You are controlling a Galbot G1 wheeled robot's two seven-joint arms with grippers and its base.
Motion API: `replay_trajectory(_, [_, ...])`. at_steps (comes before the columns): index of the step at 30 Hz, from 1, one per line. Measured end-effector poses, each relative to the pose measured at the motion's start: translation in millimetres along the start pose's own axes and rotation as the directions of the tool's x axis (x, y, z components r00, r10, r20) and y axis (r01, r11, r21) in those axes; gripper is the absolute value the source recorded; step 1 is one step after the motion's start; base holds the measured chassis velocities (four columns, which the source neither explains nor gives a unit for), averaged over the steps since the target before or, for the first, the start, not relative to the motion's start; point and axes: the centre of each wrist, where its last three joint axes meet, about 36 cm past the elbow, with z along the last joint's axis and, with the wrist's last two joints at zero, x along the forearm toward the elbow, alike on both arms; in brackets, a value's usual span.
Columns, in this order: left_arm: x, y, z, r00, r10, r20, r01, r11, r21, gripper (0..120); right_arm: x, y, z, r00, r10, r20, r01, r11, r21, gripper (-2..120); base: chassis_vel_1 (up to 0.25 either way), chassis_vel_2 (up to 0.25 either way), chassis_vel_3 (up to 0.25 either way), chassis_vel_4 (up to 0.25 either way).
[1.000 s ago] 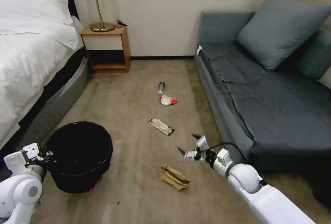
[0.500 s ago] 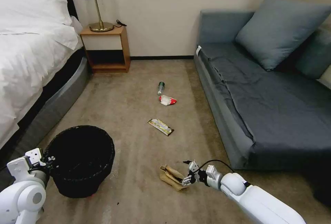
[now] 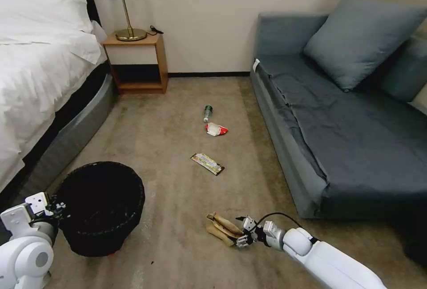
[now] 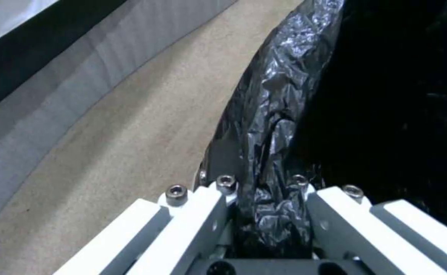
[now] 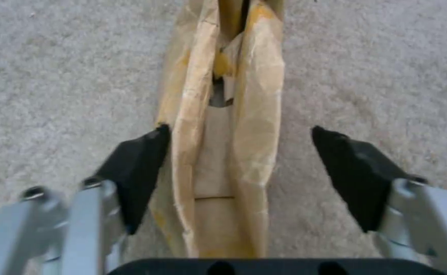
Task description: Pick up the trash bin, then pick up the garbage on the floor and place it into the trash bin.
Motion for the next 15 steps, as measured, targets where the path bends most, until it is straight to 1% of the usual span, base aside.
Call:
replay_trajectory(1, [-0.7,0.1,-0.2,1.000,0.000,0.000,0.000,1.000,-0.001,3,-0.6,0.9,0.1,1.000,0.001,0.001,-0.001,1.000,0.001,70,0.000,0.000,0.000,0.000])
replay_trajectory(2, [-0.7,0.1,-0.2,1.000,0.000,0.000,0.000,1.000,-0.001,3,-0.6,0.9,0.1,1.000,0.001,0.001,-0.001,1.000,0.001,70,0.000,0.000,0.000,0.000])
replay_trajectory(6, [-3.2,0.4,-1.3,1.000,-0.001,0.000,0.001,1.000,-0.006,3,-1.4,2.7,0.4,1.000,0.000,0.002,0.000,1.000,0.007,51,0.000,0.000,0.000,0.000])
replay_trajectory(7, [-3.2,0.4,-1.3,1.000,-0.001,0.000,0.001,1.000,-0.006,3,-1.4,2.7,0.4,1.000,0.000,0.002,0.000,1.000,0.007,51,0.000,0.000,0.000,0.000])
replay_trajectory(11, [-4.4,0.1,-2.2,1.000,0.000,0.000,0.000,1.000,-0.009,3,-2.7,6.2,2.0,1.000,-0.003,0.006,0.003,1.000,0.015,33,0.000,0.000,0.000,0.000])
replay_trajectory(12, [-4.4,0.1,-2.2,1.000,0.000,0.000,0.000,1.000,-0.009,3,-2.7,6.2,2.0,1.000,-0.003,0.006,0.003,1.000,0.015,33,0.000,0.000,0.000,0.000])
replay_trajectory(13, [-4.5,0.3,-2.2,1.000,0.000,0.000,0.000,1.000,-0.009,3,-3.1,6.8,2.2,1.000,-0.004,0.008,0.004,1.000,0.016,30,0.000,0.000,0.000,0.000])
replay_trajectory(14, [-4.8,0.4,-2.2,1.000,-0.001,0.000,0.001,1.000,-0.010,3,-3.3,7.1,2.3,1.000,-0.005,0.011,0.005,1.000,0.017,23,0.000,0.000,0.000,0.000])
replay_trajectory(15, [-4.8,0.4,-2.2,1.000,-0.001,0.000,0.001,1.000,-0.010,3,-3.3,7.1,2.3,1.000,-0.005,0.011,0.005,1.000,0.017,23,0.000,0.000,0.000,0.000])
